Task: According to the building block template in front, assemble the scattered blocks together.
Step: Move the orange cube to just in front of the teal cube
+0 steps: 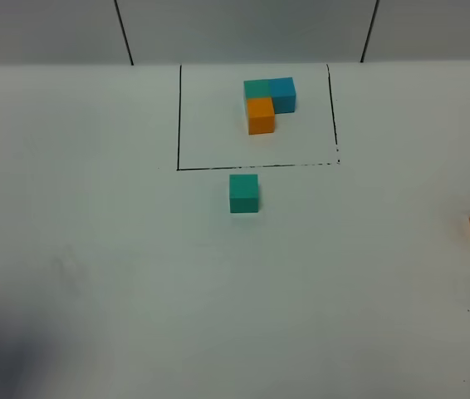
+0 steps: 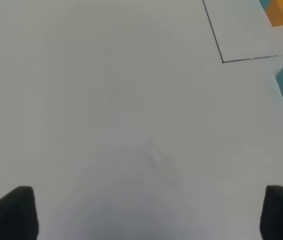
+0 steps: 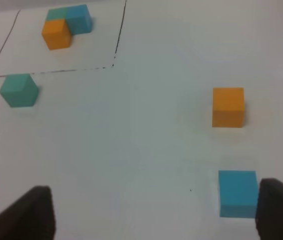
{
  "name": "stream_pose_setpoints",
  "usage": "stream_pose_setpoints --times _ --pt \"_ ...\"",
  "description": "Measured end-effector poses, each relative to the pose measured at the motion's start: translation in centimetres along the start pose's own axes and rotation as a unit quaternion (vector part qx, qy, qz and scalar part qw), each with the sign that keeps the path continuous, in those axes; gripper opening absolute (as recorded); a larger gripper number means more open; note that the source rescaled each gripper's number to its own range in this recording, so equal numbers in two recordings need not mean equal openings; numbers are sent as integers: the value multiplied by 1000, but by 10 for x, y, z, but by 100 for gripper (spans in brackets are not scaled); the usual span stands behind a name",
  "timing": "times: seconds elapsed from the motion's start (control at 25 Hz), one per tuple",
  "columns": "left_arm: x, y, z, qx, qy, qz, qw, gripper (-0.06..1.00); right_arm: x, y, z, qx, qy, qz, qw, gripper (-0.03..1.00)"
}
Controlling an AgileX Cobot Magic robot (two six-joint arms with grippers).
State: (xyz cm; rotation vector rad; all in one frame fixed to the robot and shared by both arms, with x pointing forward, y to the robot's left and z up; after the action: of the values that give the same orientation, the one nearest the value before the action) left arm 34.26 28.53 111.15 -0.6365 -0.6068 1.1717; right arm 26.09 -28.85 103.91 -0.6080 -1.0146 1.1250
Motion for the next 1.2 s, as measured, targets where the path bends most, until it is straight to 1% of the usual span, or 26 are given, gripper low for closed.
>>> stream_pose_setpoints --times 0.2,0.28,0.56,0.84,1.0,1.2 --pt "-12 34 17 -39 -10 -7 999 94 0 0 0 0 0 0 1000 64" --pt "-16 46 18 -48 -12 -9 999 93 0 0 0 0 0 0 1000 64" --pt "-25 86 5 -53 -16 -11 998 90 0 0 0 0 0 0 1000 64" --pt "-26 99 5 -68 -28 -13 997 87 0 0 0 0 0 0 1000 64" --pt "-29 110 2 -55 -23 -2 998 86 0 0 0 0 0 0 1000 64" --pt "-32 116 8 -82 -26 -4 996 83 0 0 0 0 0 0 1000 64"
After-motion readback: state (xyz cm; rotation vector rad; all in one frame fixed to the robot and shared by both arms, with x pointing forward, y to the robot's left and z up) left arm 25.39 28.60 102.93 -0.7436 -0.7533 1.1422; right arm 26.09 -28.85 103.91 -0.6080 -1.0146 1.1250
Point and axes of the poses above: a point on each arm's last joint axis where the gripper is mounted, z pointing back along that axis away from the gripper, x along the wrist's bending axis when the last joint is at zero, y = z × x, the point moved 3 cm from there along -z, pointing out along that axis toward the gripper, and after that the axes turned 13 degrees about -z, right-handed, at the moved point
